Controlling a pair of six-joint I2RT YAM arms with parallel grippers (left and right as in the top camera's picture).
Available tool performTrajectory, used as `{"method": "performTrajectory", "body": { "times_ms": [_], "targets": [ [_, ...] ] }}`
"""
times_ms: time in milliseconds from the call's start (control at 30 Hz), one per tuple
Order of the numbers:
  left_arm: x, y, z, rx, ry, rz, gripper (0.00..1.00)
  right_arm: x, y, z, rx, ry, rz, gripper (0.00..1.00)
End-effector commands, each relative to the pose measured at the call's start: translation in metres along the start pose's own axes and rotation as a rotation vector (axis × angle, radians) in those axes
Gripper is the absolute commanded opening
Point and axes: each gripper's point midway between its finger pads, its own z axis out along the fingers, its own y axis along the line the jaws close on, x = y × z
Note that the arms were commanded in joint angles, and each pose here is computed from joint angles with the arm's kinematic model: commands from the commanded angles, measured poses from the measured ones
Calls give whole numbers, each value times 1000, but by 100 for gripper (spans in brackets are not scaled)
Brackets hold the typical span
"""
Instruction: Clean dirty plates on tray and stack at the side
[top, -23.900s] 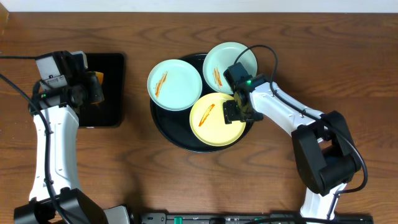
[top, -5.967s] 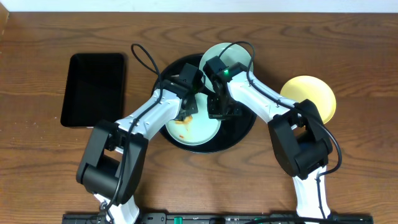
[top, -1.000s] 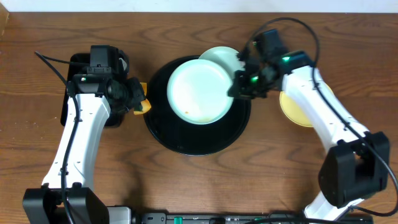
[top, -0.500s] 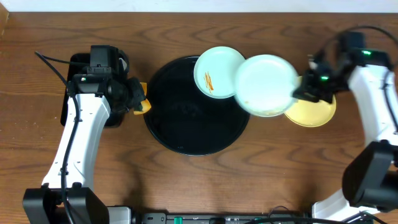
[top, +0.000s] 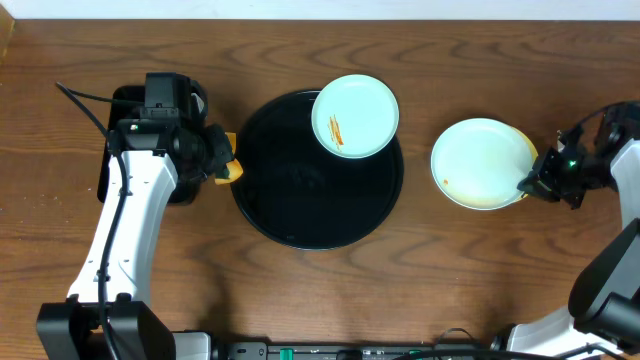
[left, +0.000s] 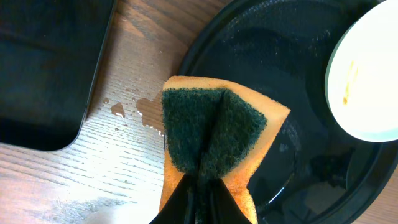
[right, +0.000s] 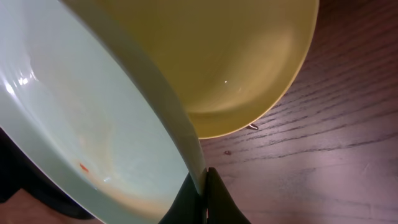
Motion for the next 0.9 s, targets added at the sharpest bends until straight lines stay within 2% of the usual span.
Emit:
{"method": "performTrajectory", "body": {
  "times_ms": [0,233,533,867],
  "targets": [
    [-2,-4,-3,15,-4,10,7,3,26,-18,-3,-67,-71,1],
    [-2,-4,-3,15,-4,10,8,7,86,-31,18,-206,-153,1],
    [-2,-4,-3,15,-4,10,7,25,164,-8,31,-306,-266,1],
    [-2,-4,-3,15,-4,10,7,39,197,0,115,-428,-345,1]
  ]
}}
